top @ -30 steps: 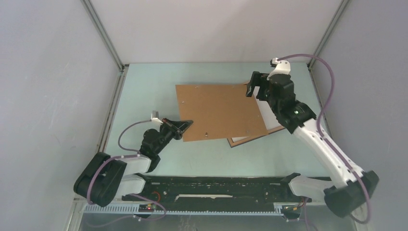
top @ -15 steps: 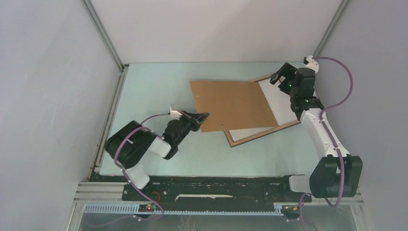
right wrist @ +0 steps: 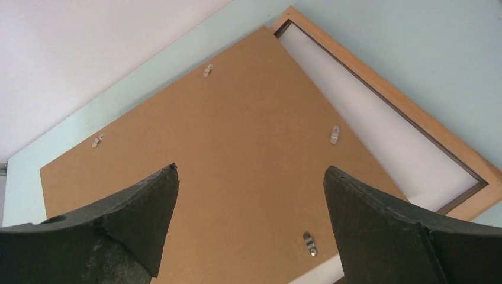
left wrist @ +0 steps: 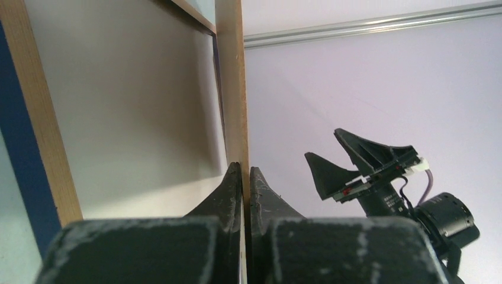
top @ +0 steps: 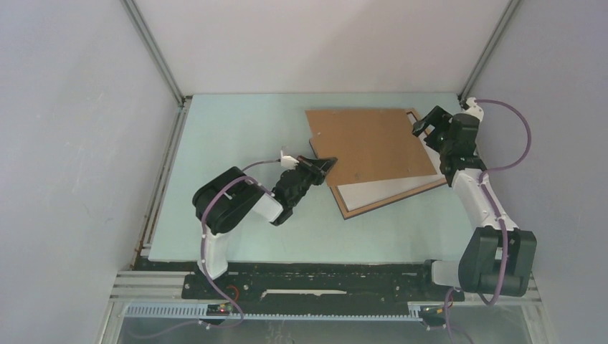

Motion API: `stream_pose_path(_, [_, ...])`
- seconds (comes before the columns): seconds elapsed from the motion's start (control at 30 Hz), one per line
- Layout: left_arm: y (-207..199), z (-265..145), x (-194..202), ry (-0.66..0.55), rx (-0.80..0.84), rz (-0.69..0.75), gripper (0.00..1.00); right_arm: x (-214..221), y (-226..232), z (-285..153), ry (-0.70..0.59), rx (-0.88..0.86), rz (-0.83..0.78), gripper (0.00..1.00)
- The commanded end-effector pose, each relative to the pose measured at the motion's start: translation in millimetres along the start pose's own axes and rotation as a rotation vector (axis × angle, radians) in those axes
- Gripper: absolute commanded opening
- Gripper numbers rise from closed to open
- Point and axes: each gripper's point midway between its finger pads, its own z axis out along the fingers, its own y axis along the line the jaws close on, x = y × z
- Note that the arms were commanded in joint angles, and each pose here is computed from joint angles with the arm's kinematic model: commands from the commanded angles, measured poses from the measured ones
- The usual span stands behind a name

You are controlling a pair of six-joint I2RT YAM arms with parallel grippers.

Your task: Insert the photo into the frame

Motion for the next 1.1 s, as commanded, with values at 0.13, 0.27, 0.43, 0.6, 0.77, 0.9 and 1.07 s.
stream_pose_path(0.13, [-47, 31, -2, -0.113, 0.172, -0.093, 0.00, -30, -8, -15, -0.129, -0.014, -0.019, 0.99])
stream_pose_path(0.27, [-40, 44, 12, -0.103, 0.155, -0.121, 0.00, -29, -14, -15, -0.123, -0.004, -0.017, 0.99])
stream_pose_path(0.43, [-36, 49, 22, -0.095, 0.141, -0.147, 0.00, -27, -18, -13, -0.113, -0.006, -0.011, 0.99])
stream_pose_path(0.6, [-40, 39, 33, -0.076, 0.142, -0.151, 0.00, -25, -18, -12, -0.109, -0.012, -0.007, 0.99])
stream_pose_path(0.77, [-26, 29, 41, -0.078, 0.113, -0.143, 0.00, -23, -18, -12, -0.104, -0.022, -0.004, 0.99])
stream_pose_path(0.9, [-18, 23, 35, -0.106, 0.107, -0.114, 0.00, -22, -22, -14, -0.105, -0.017, -0.002, 1.00])
stream_pose_path(1.07, [-16, 23, 37, -0.113, 0.105, -0.077, 0.00, -21, -21, -12, -0.101, -0.030, 0.007, 1.00])
